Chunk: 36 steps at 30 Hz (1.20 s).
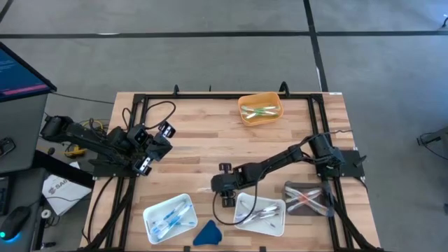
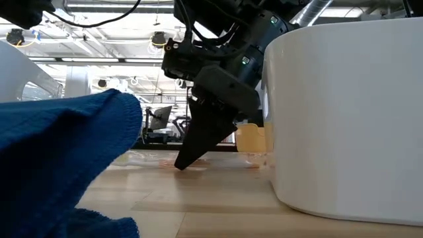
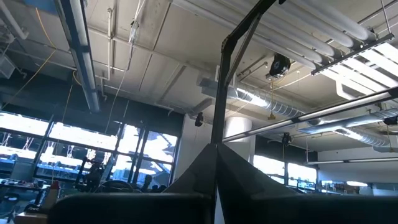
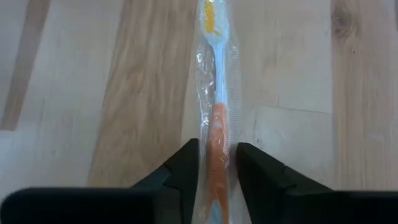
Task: Pick & Place Toothbrushes
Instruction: Put the orange toothbrush into the black bin
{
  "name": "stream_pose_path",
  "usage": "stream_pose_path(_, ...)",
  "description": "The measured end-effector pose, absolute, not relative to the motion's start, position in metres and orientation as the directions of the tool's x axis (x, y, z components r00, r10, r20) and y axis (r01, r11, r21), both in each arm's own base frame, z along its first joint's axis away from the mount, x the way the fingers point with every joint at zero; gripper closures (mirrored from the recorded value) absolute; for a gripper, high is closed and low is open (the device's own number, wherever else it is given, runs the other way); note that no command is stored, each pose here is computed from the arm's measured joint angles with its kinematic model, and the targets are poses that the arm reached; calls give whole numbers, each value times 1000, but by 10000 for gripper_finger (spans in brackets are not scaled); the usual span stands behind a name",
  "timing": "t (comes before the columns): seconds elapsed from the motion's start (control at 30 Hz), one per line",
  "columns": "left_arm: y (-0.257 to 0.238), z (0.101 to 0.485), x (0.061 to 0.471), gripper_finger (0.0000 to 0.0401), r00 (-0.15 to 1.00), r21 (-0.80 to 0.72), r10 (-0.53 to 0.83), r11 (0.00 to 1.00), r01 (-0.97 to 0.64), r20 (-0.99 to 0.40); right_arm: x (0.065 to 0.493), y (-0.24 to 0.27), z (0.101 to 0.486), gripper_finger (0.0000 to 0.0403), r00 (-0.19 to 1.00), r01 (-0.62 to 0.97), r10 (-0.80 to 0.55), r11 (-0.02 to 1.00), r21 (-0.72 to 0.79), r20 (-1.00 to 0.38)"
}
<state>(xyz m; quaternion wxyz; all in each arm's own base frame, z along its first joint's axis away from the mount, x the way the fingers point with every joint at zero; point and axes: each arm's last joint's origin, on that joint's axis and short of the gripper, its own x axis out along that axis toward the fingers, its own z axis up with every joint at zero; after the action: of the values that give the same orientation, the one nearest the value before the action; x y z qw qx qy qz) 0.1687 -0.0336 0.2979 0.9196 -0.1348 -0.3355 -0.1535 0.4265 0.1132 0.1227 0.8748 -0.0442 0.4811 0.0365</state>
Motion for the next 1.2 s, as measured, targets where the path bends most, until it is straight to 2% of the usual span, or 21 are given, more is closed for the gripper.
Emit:
stream_pose_path(0.43,-34,298,169,397,728,-145,-192,916,373,659,426,113,123,393,533,-96,19,995,-38,-846)
stream_pose_path(0.73,-34,298,169,397,728,-145,-192,916,373,658,427,111,123,373,534,-92,10,995,-46,-845)
stream_pose_path(1.0,-34,298,169,397,728,-145,-192,917,373,658,424,103,125,396,498,-78,-7,996,-53,-867)
stream_pose_path(1.2,-34,298,169,397,728,-145,-192,917,372,658,420,97,137,378,490,-63,-18,996,-56,-871)
